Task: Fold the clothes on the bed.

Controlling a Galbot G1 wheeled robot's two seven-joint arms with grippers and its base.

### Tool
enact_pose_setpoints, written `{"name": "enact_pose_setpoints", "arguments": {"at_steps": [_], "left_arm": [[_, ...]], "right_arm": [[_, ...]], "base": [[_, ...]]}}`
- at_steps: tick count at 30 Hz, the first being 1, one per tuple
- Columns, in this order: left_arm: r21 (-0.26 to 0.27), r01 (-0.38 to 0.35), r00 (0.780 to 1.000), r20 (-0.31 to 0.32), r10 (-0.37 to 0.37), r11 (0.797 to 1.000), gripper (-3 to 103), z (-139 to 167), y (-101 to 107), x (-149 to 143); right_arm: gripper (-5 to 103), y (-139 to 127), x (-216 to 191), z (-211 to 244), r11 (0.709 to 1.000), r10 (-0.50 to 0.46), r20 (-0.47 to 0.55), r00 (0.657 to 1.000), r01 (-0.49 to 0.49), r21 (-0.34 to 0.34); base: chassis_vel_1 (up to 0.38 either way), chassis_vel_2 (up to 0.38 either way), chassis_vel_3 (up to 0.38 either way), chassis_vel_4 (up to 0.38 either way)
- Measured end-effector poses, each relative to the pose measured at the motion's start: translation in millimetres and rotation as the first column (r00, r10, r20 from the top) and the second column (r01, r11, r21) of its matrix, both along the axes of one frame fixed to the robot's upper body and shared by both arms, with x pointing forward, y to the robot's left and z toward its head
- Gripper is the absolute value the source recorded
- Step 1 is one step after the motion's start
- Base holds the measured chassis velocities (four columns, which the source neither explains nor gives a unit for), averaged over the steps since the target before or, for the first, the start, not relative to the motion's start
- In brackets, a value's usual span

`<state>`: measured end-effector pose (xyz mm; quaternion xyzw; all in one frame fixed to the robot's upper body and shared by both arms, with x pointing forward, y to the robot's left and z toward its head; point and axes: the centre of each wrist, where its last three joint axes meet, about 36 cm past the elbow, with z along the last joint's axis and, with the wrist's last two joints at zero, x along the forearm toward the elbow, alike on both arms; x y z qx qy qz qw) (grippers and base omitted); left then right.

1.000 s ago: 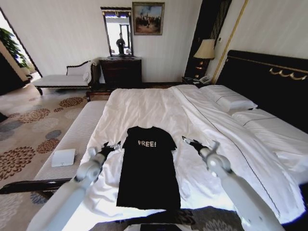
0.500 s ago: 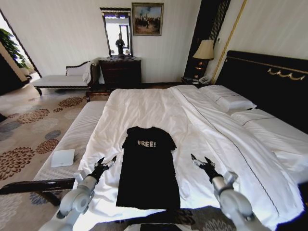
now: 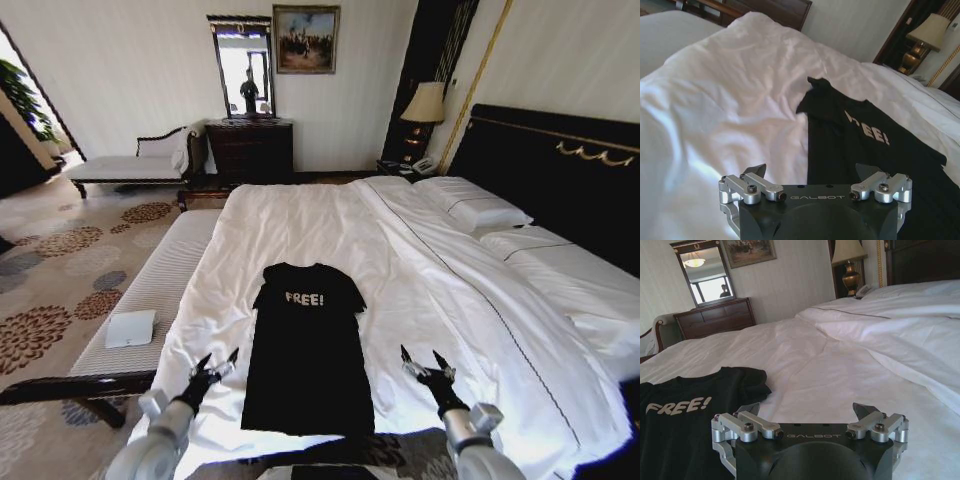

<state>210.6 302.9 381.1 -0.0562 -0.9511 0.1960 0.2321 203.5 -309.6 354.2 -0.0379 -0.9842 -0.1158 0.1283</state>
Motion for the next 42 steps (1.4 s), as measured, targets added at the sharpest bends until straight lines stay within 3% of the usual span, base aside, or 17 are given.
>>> {"name": "enact_pose_setpoints", "arguments": {"at_steps": [8,21,42], "left_arm": [[-0.016,0.028,0.997,-0.077,-0.029,0.999,99,-14,-11,-44],[-0.035,0.058,0.987,-0.146,-0.062,0.998,97,-39,-27,-81],[-0.069,0.088,0.972,-0.213,-0.101,0.994,94,-68,-40,-77]], "right_arm": [[100,11,-7,-16,0.999,-0.033,-0.029,0.999,0.034,0.04],[100,26,-18,-33,0.996,-0.047,-0.076,0.996,0.053,0.076],[100,33,-23,-43,0.993,-0.065,-0.09,0.994,0.074,0.096]], "base": [[0.0,0.0,0.0,0.0],[0.0,0.0,0.0,0.0],[0.0,0.0,0.0,0.0]]}}
